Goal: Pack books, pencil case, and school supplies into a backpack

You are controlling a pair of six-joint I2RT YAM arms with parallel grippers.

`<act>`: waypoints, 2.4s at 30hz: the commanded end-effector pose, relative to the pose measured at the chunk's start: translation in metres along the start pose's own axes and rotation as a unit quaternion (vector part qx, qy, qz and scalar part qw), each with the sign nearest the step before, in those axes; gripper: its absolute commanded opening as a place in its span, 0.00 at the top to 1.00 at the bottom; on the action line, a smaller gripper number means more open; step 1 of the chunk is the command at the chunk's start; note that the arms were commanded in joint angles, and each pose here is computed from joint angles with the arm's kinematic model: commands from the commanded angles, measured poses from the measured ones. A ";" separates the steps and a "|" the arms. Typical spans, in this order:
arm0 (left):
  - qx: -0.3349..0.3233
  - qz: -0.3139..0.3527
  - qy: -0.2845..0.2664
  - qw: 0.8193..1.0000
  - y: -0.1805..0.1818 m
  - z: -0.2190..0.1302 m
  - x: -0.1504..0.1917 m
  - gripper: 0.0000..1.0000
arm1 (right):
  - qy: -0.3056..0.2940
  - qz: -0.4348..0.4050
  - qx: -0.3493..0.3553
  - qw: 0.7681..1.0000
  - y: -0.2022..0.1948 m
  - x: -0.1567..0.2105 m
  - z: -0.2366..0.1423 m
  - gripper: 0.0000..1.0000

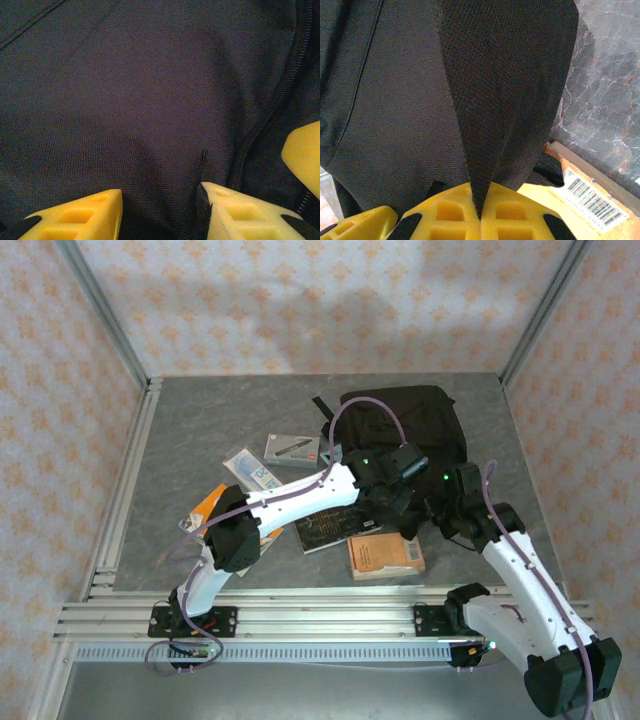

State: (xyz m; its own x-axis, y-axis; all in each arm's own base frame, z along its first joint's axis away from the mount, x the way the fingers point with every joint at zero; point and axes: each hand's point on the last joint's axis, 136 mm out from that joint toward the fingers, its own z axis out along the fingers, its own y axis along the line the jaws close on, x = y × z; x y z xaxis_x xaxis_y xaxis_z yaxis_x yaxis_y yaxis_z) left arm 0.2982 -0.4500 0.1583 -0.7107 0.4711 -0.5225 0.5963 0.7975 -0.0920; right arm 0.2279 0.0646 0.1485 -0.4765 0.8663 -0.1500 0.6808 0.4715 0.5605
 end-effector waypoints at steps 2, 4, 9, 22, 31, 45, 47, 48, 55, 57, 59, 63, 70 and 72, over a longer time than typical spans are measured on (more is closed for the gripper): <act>0.001 0.002 0.033 0.999 0.006 0.005 0.019 0.47 | -0.018 -0.004 -0.014 1.000 0.004 -0.006 -0.003 1.00; 0.007 -0.005 0.038 0.999 0.009 0.005 0.025 0.44 | -0.021 -0.015 -0.014 1.000 0.004 -0.008 -0.001 1.00; 0.020 -0.014 0.078 0.997 0.014 0.020 0.045 0.42 | 0.002 -0.033 -0.037 0.999 0.004 0.002 0.016 1.00; 0.059 -0.033 0.088 0.994 0.006 0.036 0.051 1.00 | 0.011 -0.018 0.010 1.000 -0.029 0.009 0.049 1.00; 0.021 -0.064 0.049 0.997 0.036 0.008 0.036 1.00 | 0.025 -0.016 0.017 0.999 -0.048 0.018 0.066 1.00; 0.034 -0.057 0.089 0.994 0.006 0.023 0.041 0.44 | 0.039 -0.002 -0.067 0.997 -0.029 0.026 0.066 1.00; 0.026 -0.057 0.097 0.993 0.007 0.031 0.043 0.44 | 0.036 0.000 -0.074 0.997 -0.027 0.025 0.065 1.00; 0.024 -0.057 0.101 0.993 0.008 0.035 0.044 0.44 | 0.035 0.000 -0.075 0.997 -0.027 0.025 0.064 1.00; -0.004 -0.055 0.132 0.990 0.015 0.062 0.066 0.45 | 0.033 0.002 -0.076 0.997 -0.027 0.024 0.061 1.00; -0.016 -0.054 0.138 0.989 0.021 0.066 0.073 0.49 | 0.032 0.002 -0.081 0.996 -0.024 0.024 0.060 1.00; -0.018 -0.052 0.143 0.988 0.022 0.070 0.078 0.62 | 0.030 0.003 -0.081 0.996 -0.023 0.022 0.059 1.00; -0.010 -0.056 0.137 0.989 0.020 0.069 0.076 0.96 | 0.025 0.001 -0.079 0.997 -0.023 0.020 0.059 1.00; 0.013 -0.090 0.068 0.993 0.024 0.023 0.036 1.00 | 0.005 -0.018 -0.051 0.999 -0.031 0.014 0.057 1.00; 0.008 -0.098 0.039 0.994 0.030 0.003 0.023 1.00 | -0.003 -0.026 -0.047 0.999 -0.030 0.010 0.053 1.00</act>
State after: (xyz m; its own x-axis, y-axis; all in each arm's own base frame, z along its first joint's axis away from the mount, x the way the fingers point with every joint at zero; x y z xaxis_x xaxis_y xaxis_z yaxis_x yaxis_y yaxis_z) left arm 0.2898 -0.4350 0.0878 -0.8444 0.4117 -0.3427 0.4918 0.8494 -0.1916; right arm 0.2338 0.0762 0.0810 -0.5073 0.8508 -0.1372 0.5958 0.4613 0.6575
